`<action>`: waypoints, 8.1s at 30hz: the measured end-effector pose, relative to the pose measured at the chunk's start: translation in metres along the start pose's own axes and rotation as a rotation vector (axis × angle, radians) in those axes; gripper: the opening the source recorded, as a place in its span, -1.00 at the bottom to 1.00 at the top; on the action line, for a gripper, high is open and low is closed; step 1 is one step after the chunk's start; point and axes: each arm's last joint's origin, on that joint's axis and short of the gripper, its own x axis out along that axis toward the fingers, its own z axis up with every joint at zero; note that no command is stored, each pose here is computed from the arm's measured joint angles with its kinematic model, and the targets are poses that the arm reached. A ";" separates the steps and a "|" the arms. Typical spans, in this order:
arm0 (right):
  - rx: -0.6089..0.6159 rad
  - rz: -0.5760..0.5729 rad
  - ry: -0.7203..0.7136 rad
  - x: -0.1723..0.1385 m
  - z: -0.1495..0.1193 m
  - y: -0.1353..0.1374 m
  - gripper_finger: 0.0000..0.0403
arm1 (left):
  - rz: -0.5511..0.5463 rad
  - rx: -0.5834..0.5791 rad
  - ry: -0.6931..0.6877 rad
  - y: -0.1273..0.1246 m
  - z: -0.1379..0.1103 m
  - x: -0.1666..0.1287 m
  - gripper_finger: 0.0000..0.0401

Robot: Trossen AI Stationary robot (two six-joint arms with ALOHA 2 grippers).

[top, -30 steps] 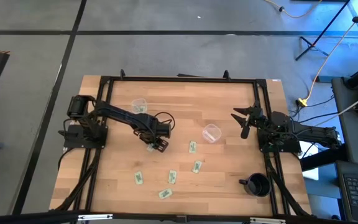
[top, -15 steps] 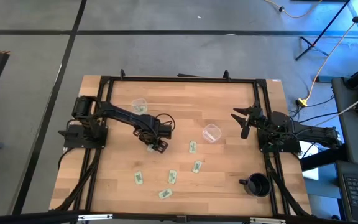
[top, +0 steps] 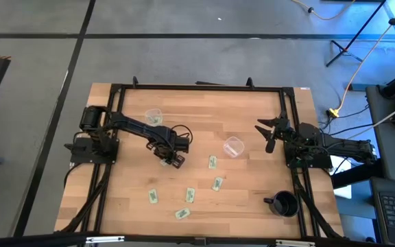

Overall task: Pick and place Stevia / Truvia into bins
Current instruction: Put the green stevia packet into the left white container

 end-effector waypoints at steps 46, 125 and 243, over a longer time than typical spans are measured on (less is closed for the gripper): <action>0.003 0.000 0.000 0.000 0.000 0.000 -0.25 | 0.250 0.039 -0.512 0.112 0.059 -0.112 -0.98; -0.049 0.000 -0.001 0.000 0.000 0.000 -0.25 | -0.422 0.795 -0.680 -0.058 -0.069 -0.101 -0.10; 0.109 0.000 0.000 0.000 0.000 0.000 -0.25 | 0.196 0.555 -0.709 0.026 -0.053 -0.125 -0.98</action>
